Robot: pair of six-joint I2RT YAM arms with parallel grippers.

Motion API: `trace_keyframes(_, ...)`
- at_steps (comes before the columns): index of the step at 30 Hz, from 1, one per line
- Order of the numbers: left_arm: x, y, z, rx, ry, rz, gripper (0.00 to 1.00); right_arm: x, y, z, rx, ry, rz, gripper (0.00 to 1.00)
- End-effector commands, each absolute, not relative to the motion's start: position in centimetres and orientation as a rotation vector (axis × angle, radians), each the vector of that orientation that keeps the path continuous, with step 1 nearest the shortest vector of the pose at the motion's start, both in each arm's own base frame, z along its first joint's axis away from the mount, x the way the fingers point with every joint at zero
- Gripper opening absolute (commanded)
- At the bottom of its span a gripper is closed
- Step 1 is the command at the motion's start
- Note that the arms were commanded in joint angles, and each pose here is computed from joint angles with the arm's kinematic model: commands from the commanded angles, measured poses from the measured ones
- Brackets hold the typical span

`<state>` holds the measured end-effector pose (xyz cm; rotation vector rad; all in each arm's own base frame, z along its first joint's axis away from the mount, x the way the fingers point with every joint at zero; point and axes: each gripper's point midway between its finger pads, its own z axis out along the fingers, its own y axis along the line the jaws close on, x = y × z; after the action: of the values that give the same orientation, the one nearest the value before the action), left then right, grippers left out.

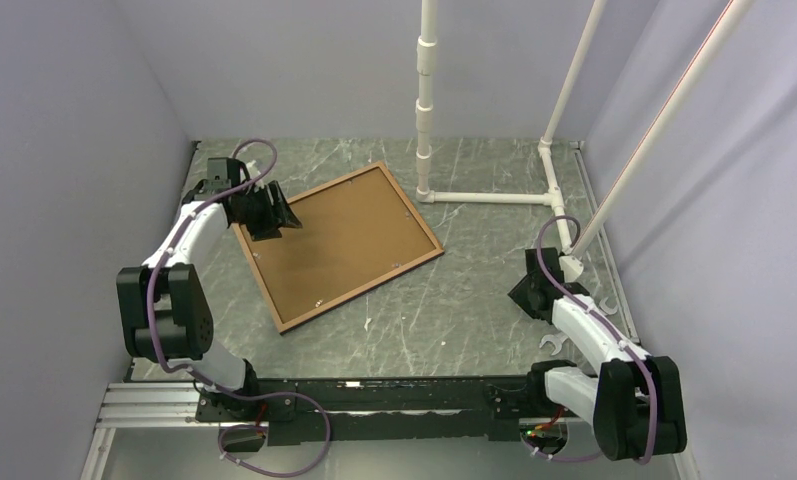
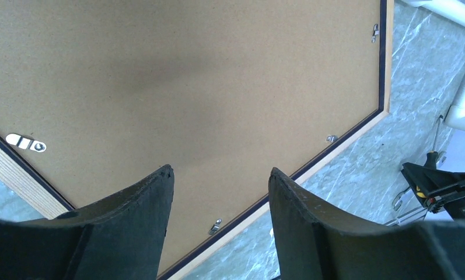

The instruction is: Take the photo out of the frame

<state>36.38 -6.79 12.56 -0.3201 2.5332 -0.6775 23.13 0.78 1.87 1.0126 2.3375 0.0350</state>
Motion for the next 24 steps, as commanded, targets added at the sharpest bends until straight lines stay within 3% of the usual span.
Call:
trace_keyframes(1,36.5,-7.2,14.6,-0.247,2.466,-0.693,0.64,22.3,0.6,1.5,1.067,2.377,0.007,0.21)
trace_keyframes(4,36.5,-7.2,14.6,-0.247,2.464,-0.692,0.64,22.0,0.1,1.5,1.097,2.378,-0.039,0.24)
trace_keyframes(15,36.5,-7.4,14.9,-0.239,2.457,-0.703,0.65,21.3,-0.3,1.8,1.151,2.371,-0.071,0.57)
trace_keyframes(24,36.5,-7.6,14.7,-0.239,2.458,-0.725,0.65,23.6,0.8,6.6,0.907,2.322,-0.127,0.59)
